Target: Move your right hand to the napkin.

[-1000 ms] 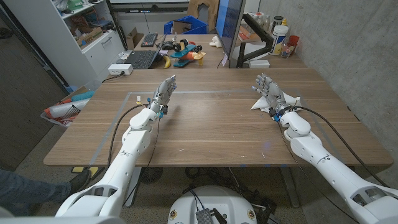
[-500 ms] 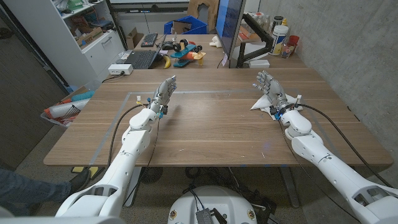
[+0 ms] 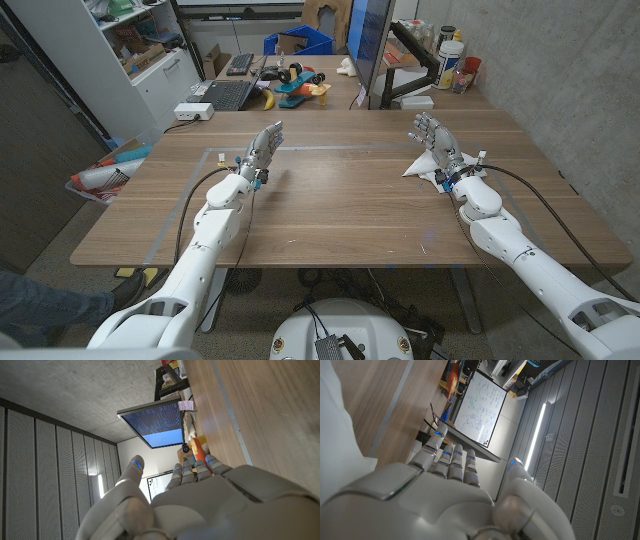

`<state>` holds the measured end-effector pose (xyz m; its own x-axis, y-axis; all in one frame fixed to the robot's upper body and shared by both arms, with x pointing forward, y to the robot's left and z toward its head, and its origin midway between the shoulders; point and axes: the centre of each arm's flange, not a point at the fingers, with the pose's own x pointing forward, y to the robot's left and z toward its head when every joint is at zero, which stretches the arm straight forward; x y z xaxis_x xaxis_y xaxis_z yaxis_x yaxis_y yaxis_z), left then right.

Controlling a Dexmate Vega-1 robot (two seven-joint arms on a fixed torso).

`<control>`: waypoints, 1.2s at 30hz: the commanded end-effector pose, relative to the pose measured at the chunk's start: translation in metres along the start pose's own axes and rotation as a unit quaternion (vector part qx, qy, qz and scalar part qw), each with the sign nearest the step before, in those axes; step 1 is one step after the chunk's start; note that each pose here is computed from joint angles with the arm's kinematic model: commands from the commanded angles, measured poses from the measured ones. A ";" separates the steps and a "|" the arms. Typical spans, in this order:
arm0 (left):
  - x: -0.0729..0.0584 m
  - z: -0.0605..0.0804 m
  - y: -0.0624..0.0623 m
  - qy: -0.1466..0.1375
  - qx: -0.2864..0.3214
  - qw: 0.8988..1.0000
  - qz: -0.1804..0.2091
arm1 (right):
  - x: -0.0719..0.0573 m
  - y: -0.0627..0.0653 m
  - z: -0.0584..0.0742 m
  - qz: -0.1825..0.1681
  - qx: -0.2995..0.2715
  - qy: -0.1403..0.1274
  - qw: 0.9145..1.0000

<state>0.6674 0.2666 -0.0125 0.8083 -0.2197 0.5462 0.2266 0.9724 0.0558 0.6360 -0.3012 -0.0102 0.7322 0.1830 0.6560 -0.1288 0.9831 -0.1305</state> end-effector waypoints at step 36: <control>-0.004 0.010 -0.002 -0.004 0.012 1.000 -0.010 | -0.008 -0.013 0.024 -0.029 -0.151 -0.028 0.988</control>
<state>0.6612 0.2661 -0.0086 0.8028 -0.2351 0.5479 0.2301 0.9699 0.0791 0.6190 -0.3124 0.0017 0.6995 0.1491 0.6989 0.0665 0.9602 -0.2713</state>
